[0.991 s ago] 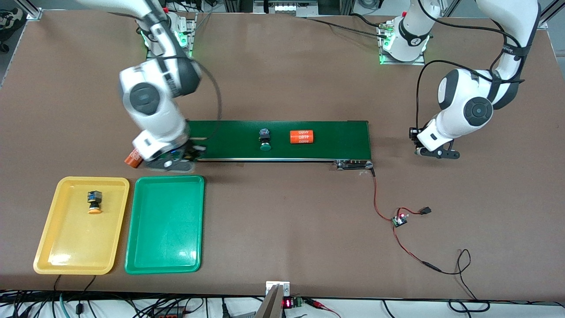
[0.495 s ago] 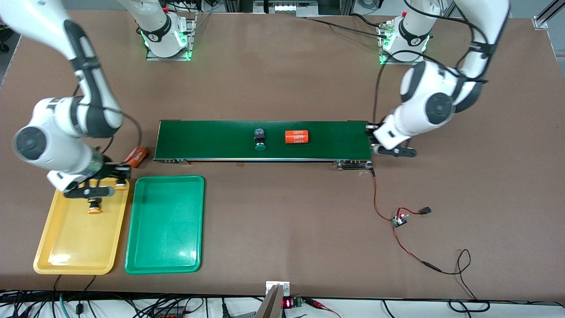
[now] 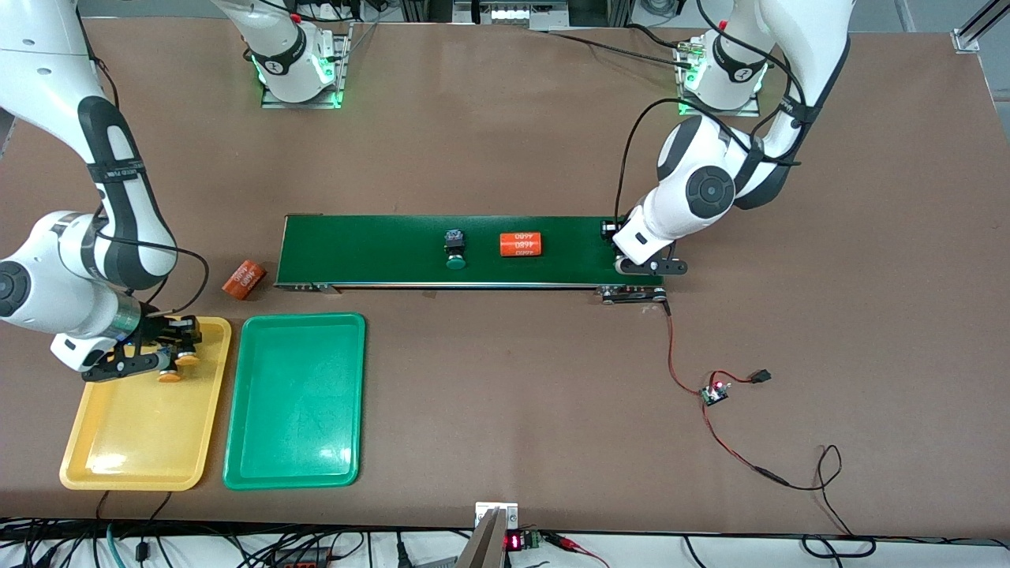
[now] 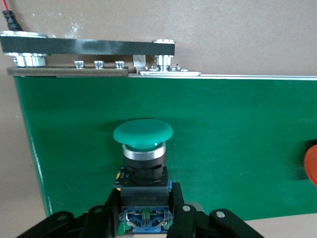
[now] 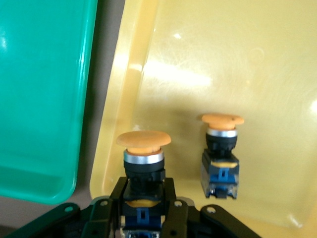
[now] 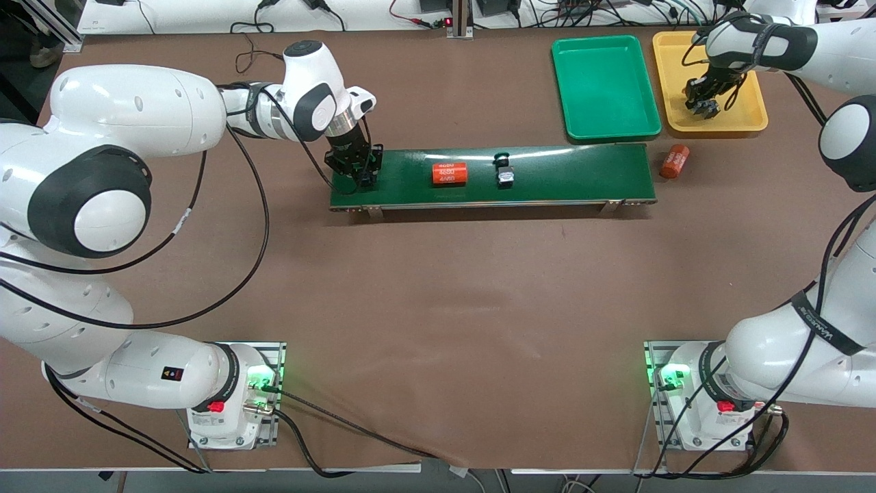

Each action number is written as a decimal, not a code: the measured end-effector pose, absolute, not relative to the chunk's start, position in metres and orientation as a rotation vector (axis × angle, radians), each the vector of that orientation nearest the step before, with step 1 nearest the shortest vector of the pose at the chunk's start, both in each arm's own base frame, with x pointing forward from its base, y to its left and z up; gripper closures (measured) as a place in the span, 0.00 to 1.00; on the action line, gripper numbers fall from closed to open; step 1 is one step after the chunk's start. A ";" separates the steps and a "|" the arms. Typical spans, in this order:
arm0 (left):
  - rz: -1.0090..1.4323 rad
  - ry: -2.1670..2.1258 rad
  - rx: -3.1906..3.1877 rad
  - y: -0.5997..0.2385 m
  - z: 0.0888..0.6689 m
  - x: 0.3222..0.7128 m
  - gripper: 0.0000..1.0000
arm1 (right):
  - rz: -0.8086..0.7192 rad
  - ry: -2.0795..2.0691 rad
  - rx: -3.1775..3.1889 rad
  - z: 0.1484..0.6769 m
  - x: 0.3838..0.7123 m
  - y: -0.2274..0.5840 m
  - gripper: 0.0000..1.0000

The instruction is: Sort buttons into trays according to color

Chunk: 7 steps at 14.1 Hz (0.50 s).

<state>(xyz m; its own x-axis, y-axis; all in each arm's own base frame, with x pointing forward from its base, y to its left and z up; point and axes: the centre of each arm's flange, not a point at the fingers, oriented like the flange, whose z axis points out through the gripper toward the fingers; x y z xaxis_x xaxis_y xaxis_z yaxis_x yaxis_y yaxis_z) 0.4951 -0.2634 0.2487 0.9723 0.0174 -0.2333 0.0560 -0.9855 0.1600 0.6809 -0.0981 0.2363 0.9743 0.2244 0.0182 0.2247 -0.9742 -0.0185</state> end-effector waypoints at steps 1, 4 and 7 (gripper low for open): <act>-0.345 0.056 2.954 -0.263 0.249 0.496 0.44 | -0.047 -0.366 -3.103 0.232 0.682 -0.100 0.67; -0.315 0.059 2.949 -0.262 0.268 0.505 0.15 | -0.081 -0.379 -3.107 0.223 0.684 -0.108 0.67; -0.392 0.049 2.961 -0.252 0.335 0.522 0.00 | -0.108 -0.379 -3.112 0.223 0.685 -0.110 0.41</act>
